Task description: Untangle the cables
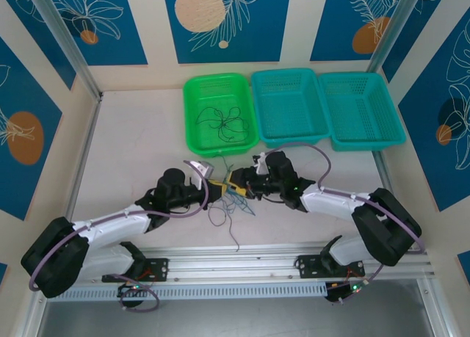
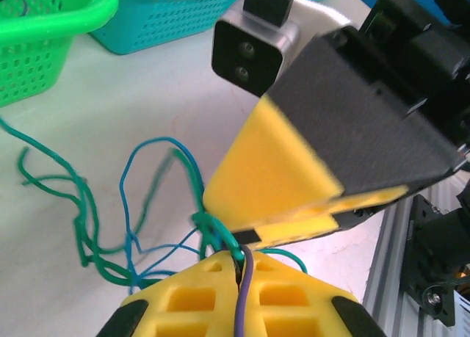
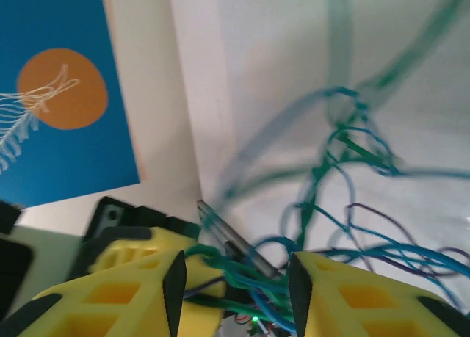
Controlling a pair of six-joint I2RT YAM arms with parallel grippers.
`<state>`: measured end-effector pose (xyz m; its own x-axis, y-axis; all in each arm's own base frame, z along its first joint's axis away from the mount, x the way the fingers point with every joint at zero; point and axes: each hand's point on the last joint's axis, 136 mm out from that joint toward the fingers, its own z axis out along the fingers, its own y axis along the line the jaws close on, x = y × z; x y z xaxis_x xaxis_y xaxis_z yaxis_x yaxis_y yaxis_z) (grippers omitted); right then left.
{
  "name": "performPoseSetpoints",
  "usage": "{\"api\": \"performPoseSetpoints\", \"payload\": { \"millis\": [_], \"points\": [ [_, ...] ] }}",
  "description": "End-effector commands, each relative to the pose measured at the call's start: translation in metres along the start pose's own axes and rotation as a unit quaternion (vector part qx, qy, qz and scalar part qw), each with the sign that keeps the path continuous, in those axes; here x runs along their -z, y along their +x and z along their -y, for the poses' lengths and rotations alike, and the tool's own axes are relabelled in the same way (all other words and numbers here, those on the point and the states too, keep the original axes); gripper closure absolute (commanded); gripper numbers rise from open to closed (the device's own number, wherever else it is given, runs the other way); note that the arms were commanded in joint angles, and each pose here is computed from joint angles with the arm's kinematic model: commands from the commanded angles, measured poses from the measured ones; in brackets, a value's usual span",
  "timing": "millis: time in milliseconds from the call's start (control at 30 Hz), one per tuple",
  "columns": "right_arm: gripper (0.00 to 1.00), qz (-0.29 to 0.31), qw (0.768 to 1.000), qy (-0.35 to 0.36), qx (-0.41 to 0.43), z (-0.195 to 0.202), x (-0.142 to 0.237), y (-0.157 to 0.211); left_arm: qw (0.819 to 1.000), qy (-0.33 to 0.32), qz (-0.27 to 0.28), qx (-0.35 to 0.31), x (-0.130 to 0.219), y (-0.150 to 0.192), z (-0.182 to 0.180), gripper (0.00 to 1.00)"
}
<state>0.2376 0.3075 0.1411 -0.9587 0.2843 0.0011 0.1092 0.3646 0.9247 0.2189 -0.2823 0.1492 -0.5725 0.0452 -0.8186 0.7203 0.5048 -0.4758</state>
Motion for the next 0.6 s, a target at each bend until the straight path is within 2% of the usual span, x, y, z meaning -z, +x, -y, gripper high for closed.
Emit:
{"api": "performPoseSetpoints", "payload": {
  "millis": [0, 200, 433, 500, 567],
  "points": [
    [0.54, 0.000, 0.999, -0.037, -0.008, -0.019, 0.009, 0.000, 0.999, 0.035, 0.006, -0.025, 0.000, -0.004, 0.017, 1.00],
    [0.49, -0.010, 0.999, -0.033, -0.013, -0.015, 0.001, -0.001, 0.999, 0.042, 0.002, -0.023, -0.004, -0.005, 0.019, 1.00],
    [0.52, -0.006, 0.999, 0.021, -0.025, 0.013, -0.007, -0.001, 0.999, 0.042, 0.012, -0.029, -0.001, -0.008, 0.020, 1.00],
    [0.56, -0.006, 0.999, 0.026, -0.030, 0.015, -0.012, -0.003, 0.998, 0.046, 0.013, -0.031, 0.000, -0.008, 0.022, 1.00],
    [0.70, -0.006, 0.999, 0.022, -0.032, 0.014, -0.016, -0.005, 0.998, 0.049, 0.011, -0.031, 0.000, -0.008, 0.023, 1.00]
  ]
}}
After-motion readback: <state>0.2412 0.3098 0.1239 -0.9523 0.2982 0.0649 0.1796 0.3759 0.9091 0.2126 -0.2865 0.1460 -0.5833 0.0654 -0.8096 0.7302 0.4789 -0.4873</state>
